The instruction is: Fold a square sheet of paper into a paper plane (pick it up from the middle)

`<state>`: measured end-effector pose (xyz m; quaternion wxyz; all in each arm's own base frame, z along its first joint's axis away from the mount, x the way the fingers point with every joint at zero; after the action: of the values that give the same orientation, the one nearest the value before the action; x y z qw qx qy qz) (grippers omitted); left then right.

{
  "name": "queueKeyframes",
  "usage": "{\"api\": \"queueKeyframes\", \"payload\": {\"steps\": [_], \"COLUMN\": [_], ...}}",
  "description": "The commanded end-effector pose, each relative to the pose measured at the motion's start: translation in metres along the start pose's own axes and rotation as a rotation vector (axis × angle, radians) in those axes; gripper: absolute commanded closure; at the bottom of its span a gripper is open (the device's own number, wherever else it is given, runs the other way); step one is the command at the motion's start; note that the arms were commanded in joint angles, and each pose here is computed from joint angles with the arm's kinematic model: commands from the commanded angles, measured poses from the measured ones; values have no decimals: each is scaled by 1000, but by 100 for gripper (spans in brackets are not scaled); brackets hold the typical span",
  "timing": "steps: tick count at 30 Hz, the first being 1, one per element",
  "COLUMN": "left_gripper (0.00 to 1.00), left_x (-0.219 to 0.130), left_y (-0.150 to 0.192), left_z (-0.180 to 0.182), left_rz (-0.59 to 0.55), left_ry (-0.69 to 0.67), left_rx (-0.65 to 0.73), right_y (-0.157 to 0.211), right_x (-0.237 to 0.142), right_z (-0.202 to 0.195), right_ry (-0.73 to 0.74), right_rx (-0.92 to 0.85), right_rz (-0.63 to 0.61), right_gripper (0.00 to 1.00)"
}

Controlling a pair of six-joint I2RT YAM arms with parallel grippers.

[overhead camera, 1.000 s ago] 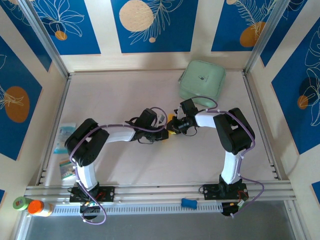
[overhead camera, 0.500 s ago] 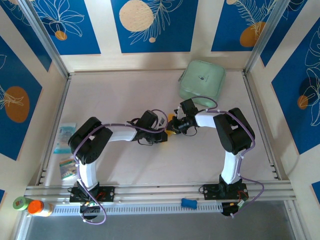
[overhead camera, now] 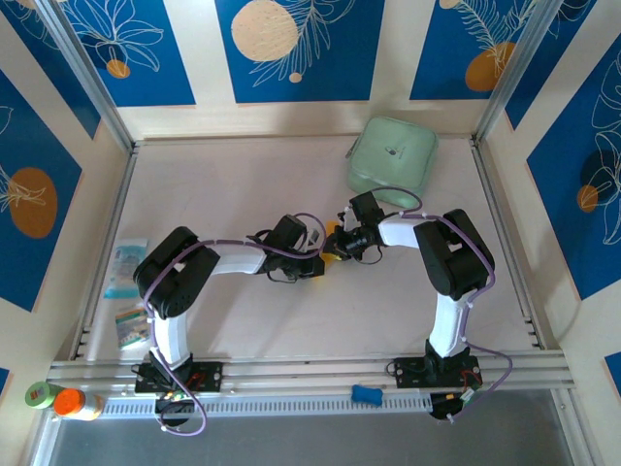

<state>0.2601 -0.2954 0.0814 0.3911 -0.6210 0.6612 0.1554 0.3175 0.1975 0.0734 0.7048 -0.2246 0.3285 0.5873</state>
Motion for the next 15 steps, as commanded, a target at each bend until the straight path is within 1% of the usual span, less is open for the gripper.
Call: {"api": "queueKeyframes", "payload": {"steps": [1, 9, 15], "left_gripper": [94, 94, 95], "left_x": [0, -1, -16], "left_y": [12, 30, 51], "left_z": [4, 12, 14], "left_rz": [64, 119, 162], "left_ry": [-35, -78, -107], "left_rx": [-9, -24, -32], "right_y": [8, 9, 10], "right_x": [14, 15, 14], "right_z": [-35, -37, -36], "right_ry": [153, 163, 162], "right_rx": [84, 89, 88], "right_rz": [36, 41, 41], "right_gripper": [86, 86, 86]}}
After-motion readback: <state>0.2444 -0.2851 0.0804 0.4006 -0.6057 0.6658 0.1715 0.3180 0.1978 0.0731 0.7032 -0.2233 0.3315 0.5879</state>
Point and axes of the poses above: each hand's point on the last joint's axis, 136 mm out from that joint toward the fingers, its own x axis out along the fingers, its own z axis along the line the jaws close on, y = z × x, the point moved 8 cm from there along -x, back along the fingers, and after that the axes turned 8 degrees about x, right-handed, at the moved point
